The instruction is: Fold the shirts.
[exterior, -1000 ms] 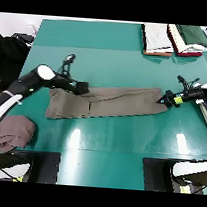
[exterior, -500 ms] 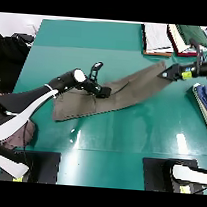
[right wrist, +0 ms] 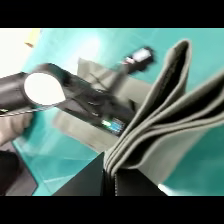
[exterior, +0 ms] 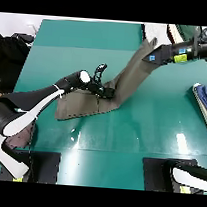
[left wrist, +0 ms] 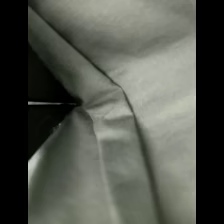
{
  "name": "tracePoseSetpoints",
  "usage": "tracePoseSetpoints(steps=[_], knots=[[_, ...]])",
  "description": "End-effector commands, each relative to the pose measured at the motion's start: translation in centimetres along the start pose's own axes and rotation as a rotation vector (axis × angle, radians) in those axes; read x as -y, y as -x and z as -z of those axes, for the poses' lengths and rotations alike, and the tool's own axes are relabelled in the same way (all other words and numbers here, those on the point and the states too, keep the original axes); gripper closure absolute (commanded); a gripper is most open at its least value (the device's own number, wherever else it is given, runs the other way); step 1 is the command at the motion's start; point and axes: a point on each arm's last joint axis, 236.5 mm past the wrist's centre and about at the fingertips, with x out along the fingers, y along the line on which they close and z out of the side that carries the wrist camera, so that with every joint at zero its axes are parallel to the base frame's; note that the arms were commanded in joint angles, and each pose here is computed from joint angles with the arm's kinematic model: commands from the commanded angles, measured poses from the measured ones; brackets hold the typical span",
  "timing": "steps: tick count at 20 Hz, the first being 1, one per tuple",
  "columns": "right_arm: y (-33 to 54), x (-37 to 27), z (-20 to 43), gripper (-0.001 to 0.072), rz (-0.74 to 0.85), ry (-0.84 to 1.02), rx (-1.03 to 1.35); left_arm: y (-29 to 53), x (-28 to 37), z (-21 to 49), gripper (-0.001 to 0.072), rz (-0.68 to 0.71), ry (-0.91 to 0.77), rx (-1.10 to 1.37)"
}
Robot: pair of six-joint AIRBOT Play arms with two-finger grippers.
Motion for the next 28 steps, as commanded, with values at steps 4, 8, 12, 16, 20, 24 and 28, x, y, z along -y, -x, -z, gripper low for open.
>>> tracePoseSetpoints(steps=[4,8,12,16,20,24,28], knots=[[-4.3,-6.1,0.4,0.0694,-0.097,0.067,-0.024,7.9,-1.0,-4.5,0.0686,-0.019,-0.016,0.124],[-10.3,-12.0,0.6,0.0694,-0.263,0.089,-0.011,23.4,-4.7,-9.3,0.0685,-0.163,-0.062,0.377],[-20.4,-18.2,2.4,0.0583,-0.411,0.133,0.055,39.5,-6.4,-10.1,0.0685,-0.337,-0.085,0.683],[-25.4,-21.9,5.6,0.0285,-0.501,0.19,-0.038,44.8,-6.5,-8.3,0.0685,-0.39,-0.067,0.761],[-22.9,-17.7,4.9,0.0342,-0.488,0.166,-0.091,42.7,-5.7,-7.5,0.0686,-0.36,-0.078,0.686],[-19.6,-5.3,6.5,0.0342,-0.281,-0.02,-0.144,40.0,-2.6,-7.1,0.0686,-0.307,-0.152,0.633],[-14.7,10.1,13.0,0.0342,0.093,-0.263,-0.238,38.5,-0.1,-7.1,0.0685,-0.263,-0.206,0.621]])
